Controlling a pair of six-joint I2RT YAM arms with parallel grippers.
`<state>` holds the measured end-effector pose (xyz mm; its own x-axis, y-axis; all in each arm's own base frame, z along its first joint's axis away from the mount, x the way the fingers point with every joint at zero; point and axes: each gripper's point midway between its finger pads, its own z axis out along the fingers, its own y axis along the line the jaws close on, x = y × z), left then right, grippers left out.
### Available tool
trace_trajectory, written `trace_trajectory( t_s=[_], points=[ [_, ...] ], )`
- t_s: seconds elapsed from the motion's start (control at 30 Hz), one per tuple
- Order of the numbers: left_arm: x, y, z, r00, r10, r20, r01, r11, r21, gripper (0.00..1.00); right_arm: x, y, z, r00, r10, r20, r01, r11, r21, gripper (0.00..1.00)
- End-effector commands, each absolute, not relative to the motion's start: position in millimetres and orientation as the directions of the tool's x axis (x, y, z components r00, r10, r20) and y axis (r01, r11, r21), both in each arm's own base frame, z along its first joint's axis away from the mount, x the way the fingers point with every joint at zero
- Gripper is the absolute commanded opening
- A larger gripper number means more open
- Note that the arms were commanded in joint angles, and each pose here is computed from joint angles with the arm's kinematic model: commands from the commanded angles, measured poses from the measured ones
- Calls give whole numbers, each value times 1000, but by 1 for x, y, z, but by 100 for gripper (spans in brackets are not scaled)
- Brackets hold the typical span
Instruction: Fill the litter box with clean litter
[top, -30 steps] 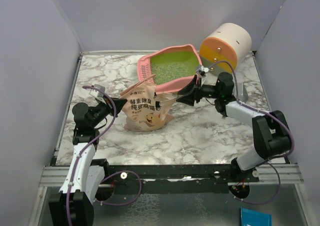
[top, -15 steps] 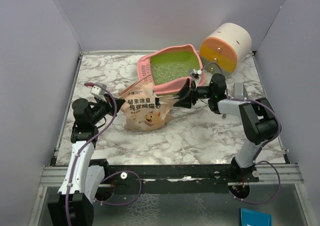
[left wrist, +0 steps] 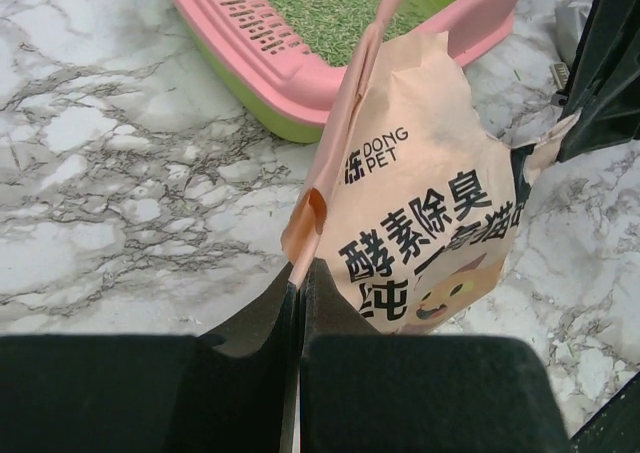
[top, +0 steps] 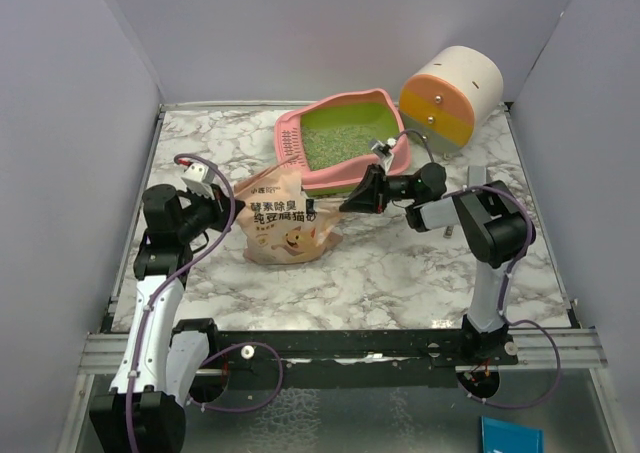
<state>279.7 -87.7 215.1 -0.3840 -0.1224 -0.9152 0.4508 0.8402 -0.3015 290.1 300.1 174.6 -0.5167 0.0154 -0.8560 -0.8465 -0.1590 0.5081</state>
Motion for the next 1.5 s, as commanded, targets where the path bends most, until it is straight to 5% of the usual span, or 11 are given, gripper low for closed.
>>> trace_trajectory(
  t_s=[0.0, 0.3, 0.5, 0.73, 1.23, 1.47],
  points=[
    [288, -71, 227, -343, -46, -938, 395, 899, -188, 0, 282, 298, 191, -500, 84, -862, -861, -156, 484, 1],
    [278, -82, 308, -146, 98, -984, 487, 873, 15, 29, 299, 295, 190, -573, 73, -816, -815, 59, 577, 1],
    [234, -140, 345, 68, 226, -972, 778, 598, 194, 39, 294, 295, 191, -627, 33, -778, -774, 87, 627, 1],
    [227, -159, 298, 51, 339, -939, 867, 452, 210, 40, 304, 292, 185, -669, 27, -742, -727, 184, 662, 1],
    [323, -190, 286, 121, 347, -930, 726, 608, 321, 38, 286, 286, 184, -679, 10, -734, -720, 182, 669, 1],
    [327, -194, 221, -31, 490, -871, 777, 560, 287, 37, 280, 284, 192, -668, -5, -744, -734, 171, 658, 1]
  ],
)
